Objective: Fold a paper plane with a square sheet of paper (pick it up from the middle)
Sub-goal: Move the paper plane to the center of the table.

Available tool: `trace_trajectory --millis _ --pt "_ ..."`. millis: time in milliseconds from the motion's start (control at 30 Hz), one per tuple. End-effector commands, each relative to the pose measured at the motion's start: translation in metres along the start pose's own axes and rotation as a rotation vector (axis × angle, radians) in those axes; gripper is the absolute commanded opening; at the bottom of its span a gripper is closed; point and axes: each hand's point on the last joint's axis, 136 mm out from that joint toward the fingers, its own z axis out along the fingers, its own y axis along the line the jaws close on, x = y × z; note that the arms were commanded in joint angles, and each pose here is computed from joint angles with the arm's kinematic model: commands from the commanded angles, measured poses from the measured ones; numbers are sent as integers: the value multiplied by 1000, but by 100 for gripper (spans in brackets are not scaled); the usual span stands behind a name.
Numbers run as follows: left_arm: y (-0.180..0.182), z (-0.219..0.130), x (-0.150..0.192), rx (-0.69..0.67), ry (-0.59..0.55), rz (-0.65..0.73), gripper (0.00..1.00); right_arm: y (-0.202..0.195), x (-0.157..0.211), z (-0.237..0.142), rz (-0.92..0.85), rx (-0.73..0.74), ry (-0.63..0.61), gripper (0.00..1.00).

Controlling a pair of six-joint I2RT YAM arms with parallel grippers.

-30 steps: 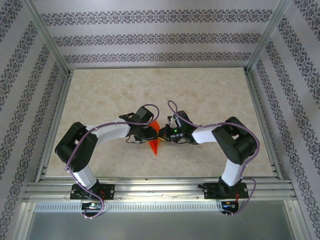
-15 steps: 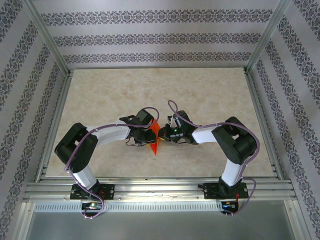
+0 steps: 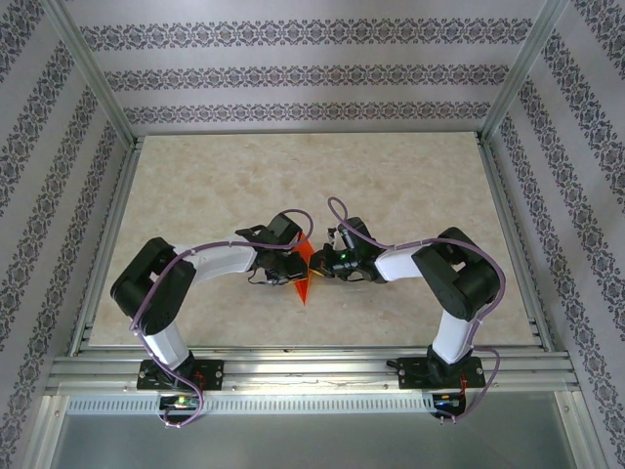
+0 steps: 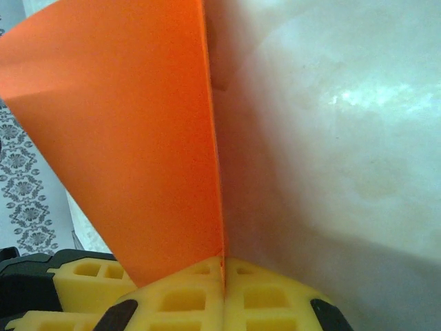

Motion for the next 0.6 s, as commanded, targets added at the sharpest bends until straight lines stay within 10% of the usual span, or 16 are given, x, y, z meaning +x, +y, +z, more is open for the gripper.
trace_trajectory --millis 0,567 --pt "-13 4 -4 24 -9 29 25 3 6 3 -8 -24 17 1" --pt "-7 4 -8 -29 -14 74 14 9 3 -4 -16 -33 1 12"
